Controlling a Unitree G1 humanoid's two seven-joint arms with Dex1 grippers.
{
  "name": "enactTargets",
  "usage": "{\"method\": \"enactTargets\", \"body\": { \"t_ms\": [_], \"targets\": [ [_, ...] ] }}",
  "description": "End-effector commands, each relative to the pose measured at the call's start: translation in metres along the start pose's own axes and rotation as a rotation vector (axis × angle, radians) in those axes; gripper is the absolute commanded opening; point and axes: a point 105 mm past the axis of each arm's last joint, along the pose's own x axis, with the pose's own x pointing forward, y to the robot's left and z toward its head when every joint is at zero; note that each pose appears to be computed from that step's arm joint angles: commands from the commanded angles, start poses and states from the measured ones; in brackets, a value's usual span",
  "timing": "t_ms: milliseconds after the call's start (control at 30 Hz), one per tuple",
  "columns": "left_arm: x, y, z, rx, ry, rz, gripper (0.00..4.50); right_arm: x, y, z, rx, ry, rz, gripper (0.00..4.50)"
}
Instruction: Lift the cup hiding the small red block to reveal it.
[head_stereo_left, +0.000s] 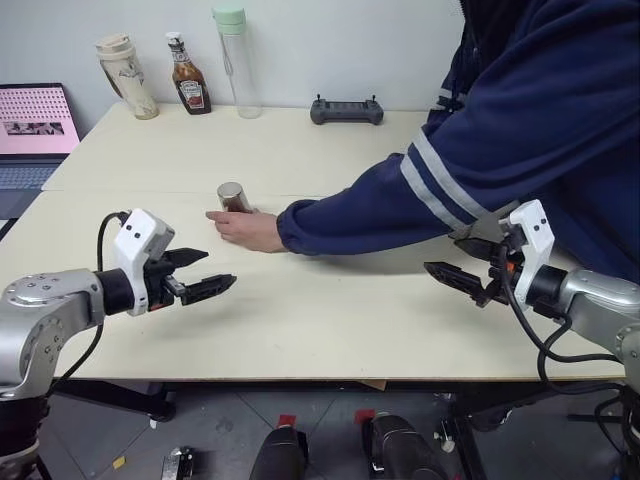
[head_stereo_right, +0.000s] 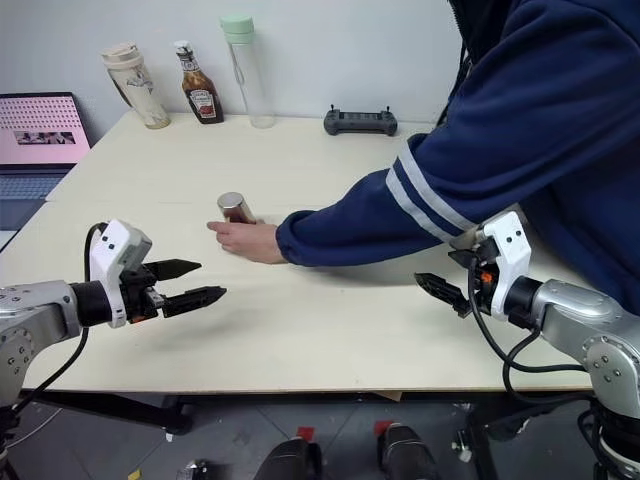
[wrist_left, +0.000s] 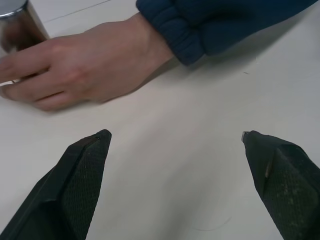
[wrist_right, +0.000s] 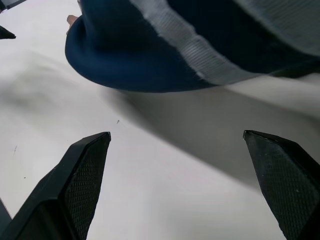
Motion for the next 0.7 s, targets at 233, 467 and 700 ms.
{"method": "enactTargets", "body": {
  "t_ms": [233,467,700],
  "targets": [
    [-0.004,-0.006,0.014,0.059,-0.038,-0.017,4.47,-0.003,0.006,0.004,-0.029,-0.023,0.010,4.50],
    [0.011,-0.037,0.024,0.138,-0.140,-0.065,4.47,0.011,0.018,-0.002,-0.036,-0.033,0.047,4.50],
    [0.037,-0.074,0.022,0.075,-0.277,-0.102,4.47,0.073,0.008,-0.010,-0.098,-0.093,-0.016,4.50]
  ]
}}
